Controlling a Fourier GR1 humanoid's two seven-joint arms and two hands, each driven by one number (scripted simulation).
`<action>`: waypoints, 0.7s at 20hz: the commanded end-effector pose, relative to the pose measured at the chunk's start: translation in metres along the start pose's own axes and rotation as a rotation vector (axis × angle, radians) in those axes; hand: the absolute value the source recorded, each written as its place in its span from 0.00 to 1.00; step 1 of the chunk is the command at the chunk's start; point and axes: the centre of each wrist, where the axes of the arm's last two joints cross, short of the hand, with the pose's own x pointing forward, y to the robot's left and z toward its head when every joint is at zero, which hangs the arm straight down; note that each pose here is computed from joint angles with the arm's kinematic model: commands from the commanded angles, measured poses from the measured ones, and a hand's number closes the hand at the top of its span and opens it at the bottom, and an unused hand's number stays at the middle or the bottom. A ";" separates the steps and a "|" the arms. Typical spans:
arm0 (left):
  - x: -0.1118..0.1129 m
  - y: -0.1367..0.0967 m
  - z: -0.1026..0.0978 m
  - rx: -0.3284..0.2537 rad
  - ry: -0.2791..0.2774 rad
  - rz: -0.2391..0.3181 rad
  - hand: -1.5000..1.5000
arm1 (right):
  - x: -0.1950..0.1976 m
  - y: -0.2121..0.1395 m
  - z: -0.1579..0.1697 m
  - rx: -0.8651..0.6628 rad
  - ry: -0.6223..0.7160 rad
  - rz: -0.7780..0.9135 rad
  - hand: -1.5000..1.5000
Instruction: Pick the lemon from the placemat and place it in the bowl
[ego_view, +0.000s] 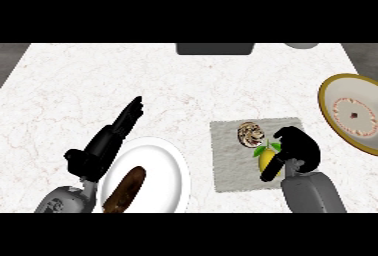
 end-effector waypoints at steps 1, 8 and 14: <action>0.005 0.008 0.013 0.004 -0.010 0.000 0.50 | -0.006 0.007 0.003 -0.067 0.020 0.015 1.00; 0.005 0.027 0.004 0.033 -0.010 -0.001 0.50 | -0.001 -0.011 0.005 -0.121 0.013 0.017 1.00; -0.002 0.000 0.001 -0.009 0.008 0.006 0.50 | -0.015 0.017 0.024 0.074 -0.769 0.361 1.00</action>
